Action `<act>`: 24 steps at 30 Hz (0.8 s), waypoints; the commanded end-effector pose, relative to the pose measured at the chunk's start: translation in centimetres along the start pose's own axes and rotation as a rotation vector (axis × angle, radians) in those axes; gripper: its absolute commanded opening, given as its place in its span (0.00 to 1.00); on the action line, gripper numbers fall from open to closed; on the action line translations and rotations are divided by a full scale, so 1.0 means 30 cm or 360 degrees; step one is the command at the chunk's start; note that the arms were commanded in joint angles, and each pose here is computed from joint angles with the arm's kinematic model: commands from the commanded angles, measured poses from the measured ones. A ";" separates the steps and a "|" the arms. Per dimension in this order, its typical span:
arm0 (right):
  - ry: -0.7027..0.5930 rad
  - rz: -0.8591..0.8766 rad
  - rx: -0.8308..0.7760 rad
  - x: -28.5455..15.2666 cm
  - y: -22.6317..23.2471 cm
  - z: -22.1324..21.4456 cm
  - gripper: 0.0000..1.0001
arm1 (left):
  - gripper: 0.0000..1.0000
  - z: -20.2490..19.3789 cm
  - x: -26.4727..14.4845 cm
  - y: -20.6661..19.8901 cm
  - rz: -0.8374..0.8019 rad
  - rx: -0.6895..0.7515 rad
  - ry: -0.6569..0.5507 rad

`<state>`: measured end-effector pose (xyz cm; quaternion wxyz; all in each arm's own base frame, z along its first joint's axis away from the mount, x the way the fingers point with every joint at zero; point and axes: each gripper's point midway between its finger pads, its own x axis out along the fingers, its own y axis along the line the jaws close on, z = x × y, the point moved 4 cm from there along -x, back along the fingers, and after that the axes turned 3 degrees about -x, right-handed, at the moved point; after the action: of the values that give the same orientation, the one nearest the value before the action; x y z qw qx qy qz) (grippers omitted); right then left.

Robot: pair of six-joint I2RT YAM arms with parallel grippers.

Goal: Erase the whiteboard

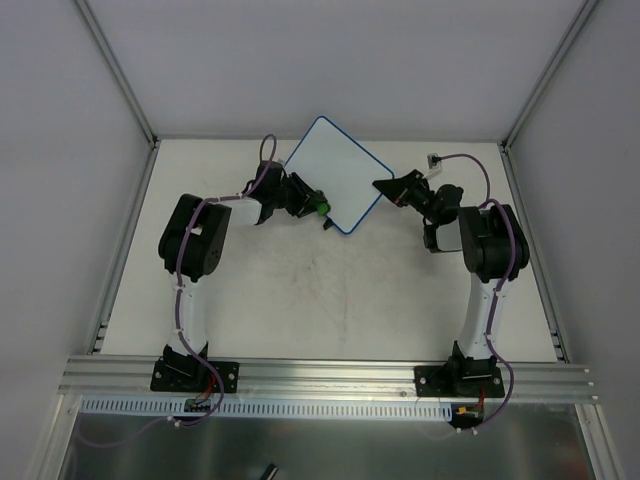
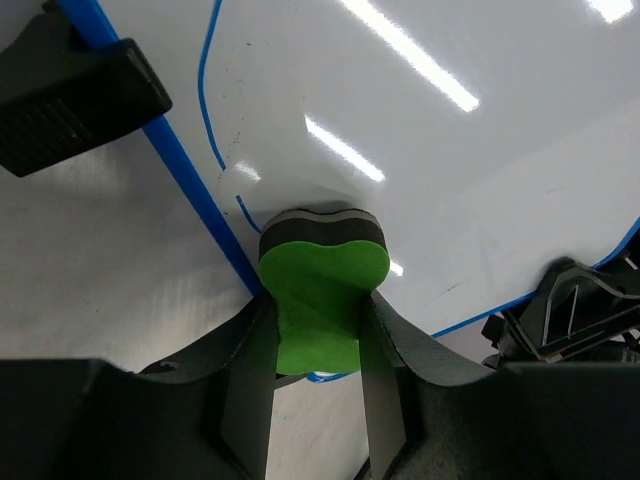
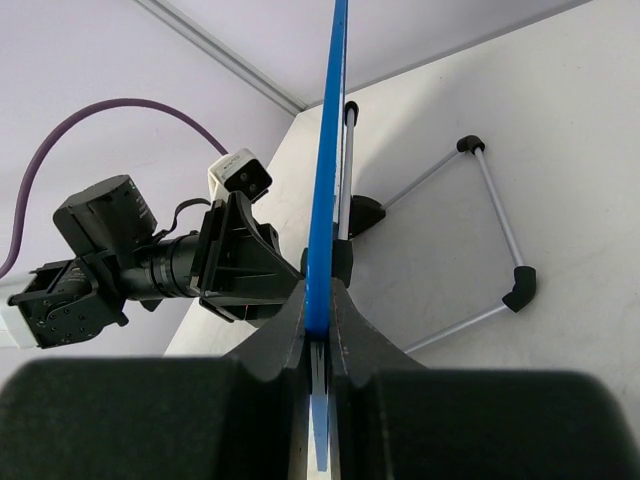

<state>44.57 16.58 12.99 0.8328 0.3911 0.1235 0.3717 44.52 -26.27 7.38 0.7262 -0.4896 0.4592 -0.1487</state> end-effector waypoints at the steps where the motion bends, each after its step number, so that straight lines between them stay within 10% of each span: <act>1: 0.0338 0.0412 -0.0044 -0.008 0.157 -0.149 0.00 | 0.00 -0.028 0.002 0.172 0.0317 -0.0118 -0.0101; 24: 0.0350 0.0420 -0.0050 -0.013 0.162 -0.155 0.00 | 0.00 0.163 0.047 0.111 0.0167 -0.0172 -0.0143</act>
<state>44.58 16.77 13.13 0.8337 0.3836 0.1207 0.3784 46.42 -24.51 7.49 0.7032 -0.5140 0.4758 -0.1221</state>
